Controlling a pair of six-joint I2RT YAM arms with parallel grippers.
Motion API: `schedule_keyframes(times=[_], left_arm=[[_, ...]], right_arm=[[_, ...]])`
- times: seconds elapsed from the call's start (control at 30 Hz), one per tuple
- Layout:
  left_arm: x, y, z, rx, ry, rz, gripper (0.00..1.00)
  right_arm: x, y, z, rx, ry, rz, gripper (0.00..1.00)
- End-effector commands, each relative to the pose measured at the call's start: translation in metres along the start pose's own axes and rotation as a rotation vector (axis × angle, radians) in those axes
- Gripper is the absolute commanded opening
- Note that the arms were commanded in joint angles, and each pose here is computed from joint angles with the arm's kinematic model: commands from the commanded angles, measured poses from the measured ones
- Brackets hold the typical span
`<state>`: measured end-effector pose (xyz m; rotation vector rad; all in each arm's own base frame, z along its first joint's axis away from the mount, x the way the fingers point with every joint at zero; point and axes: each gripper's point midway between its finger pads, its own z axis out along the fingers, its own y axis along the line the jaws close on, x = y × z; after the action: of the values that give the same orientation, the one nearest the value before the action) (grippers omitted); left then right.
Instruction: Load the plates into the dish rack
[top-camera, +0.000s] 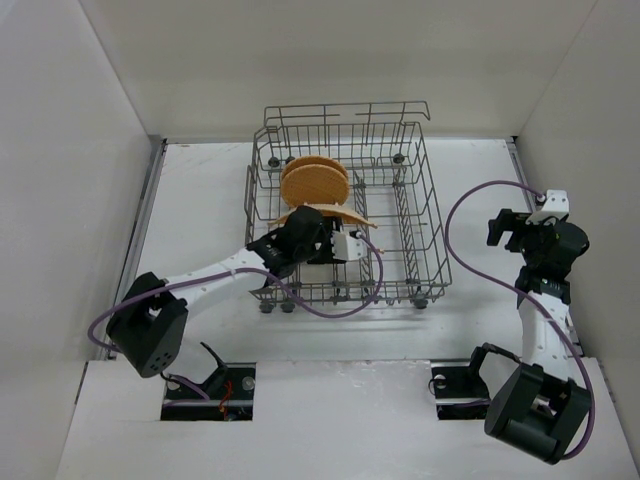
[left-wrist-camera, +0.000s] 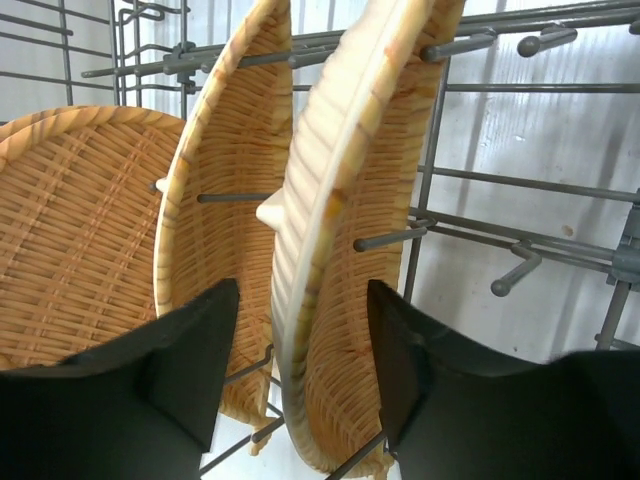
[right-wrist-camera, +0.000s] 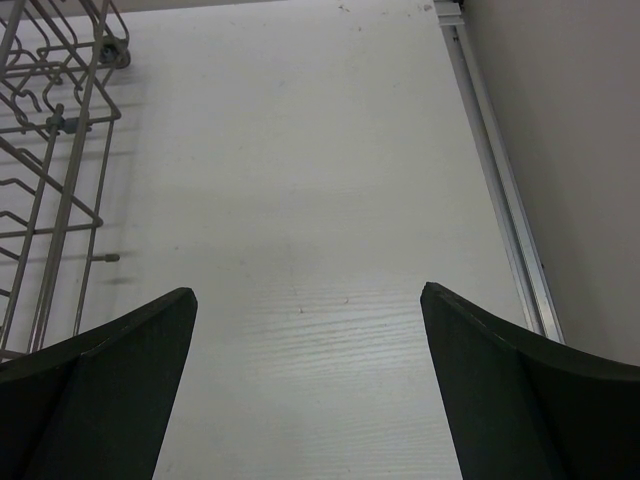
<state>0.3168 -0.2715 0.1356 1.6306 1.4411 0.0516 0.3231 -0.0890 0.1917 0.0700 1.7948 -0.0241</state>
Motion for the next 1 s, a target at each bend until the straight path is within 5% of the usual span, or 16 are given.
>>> schedule_keyframes(times=[0.0, 0.2, 0.5, 0.67, 0.83, 0.97], left_arm=[[-0.020, 0.016, -0.014, -0.056, -0.073, -0.023, 0.54], [-0.027, 0.040, -0.039, -0.129, -0.066, -0.028, 0.88], [-0.041, 0.101, -0.112, -0.299, -0.054, -0.153, 1.00], [-0.016, 0.176, -0.161, -0.509, -0.009, -0.442, 1.00], [0.071, 0.228, -0.191, -0.661, 0.114, -0.832, 1.00], [0.154, 0.226, -0.195, -0.705, 0.177, -1.128, 1.00]], right_arm=[[-0.031, -0.002, 0.001, -0.006, -0.079, -0.016, 1.00], [-0.032, -0.001, 0.000, -0.008, -0.085, -0.018, 1.00], [-0.033, 0.000, -0.002, -0.017, -0.093, -0.018, 1.00], [-0.032, 0.000, 0.000, -0.021, -0.083, -0.018, 1.00], [-0.022, -0.004, 0.012, -0.027, 0.009, -0.002, 1.00], [-0.010, -0.007, 0.026, -0.038, 0.107, 0.026, 1.00]])
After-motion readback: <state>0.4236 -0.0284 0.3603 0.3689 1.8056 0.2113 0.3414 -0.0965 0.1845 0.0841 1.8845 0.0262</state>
